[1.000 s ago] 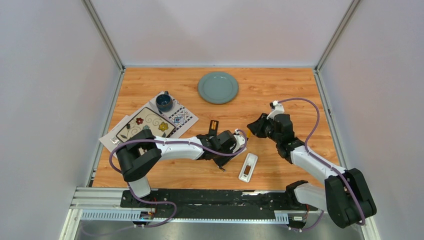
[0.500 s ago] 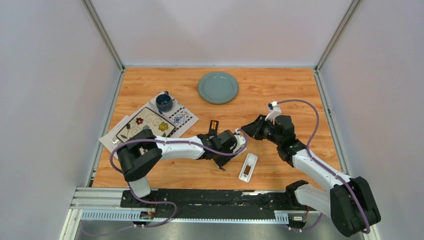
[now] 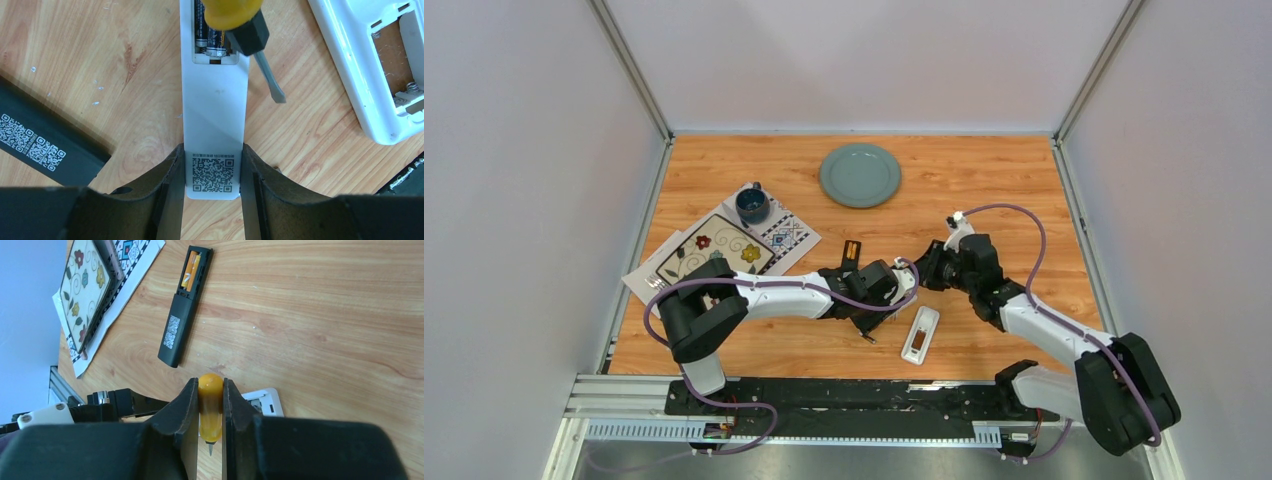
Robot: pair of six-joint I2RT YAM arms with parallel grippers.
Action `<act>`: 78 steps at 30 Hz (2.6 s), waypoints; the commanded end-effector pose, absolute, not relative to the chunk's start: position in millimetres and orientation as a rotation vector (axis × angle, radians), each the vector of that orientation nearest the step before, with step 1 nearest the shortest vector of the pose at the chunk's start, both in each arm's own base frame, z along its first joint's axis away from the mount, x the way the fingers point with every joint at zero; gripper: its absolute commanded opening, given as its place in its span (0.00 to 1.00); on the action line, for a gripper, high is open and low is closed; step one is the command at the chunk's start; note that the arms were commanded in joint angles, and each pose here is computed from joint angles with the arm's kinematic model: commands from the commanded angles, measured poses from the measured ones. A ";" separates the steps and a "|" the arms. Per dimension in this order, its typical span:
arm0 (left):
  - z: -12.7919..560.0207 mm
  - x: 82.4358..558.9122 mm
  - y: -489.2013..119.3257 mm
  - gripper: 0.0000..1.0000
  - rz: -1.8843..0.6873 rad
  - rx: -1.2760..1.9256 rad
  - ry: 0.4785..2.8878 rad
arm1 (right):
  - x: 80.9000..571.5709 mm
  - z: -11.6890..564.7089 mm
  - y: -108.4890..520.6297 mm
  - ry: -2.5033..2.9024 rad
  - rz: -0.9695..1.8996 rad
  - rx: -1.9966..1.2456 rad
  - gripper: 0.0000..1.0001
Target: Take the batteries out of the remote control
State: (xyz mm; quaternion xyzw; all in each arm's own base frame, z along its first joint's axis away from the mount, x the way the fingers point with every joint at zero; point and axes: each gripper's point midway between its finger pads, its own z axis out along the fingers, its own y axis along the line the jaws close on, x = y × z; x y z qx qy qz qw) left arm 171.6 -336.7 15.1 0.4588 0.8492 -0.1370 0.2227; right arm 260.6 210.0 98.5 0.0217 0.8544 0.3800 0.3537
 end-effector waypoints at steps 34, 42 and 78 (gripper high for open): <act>-22.7 144.7 -324.5 0.00 -0.410 1.328 2.480 | 319.7 124.4 158.5 2.101 0.659 0.275 0.00; -23.4 143.8 -324.4 0.00 -0.414 1.331 2.482 | 326.5 122.2 167.5 2.117 0.690 0.255 0.00; -21.4 144.7 -324.3 0.00 -0.404 1.343 2.479 | 337.3 142.2 184.2 2.114 0.718 0.235 0.00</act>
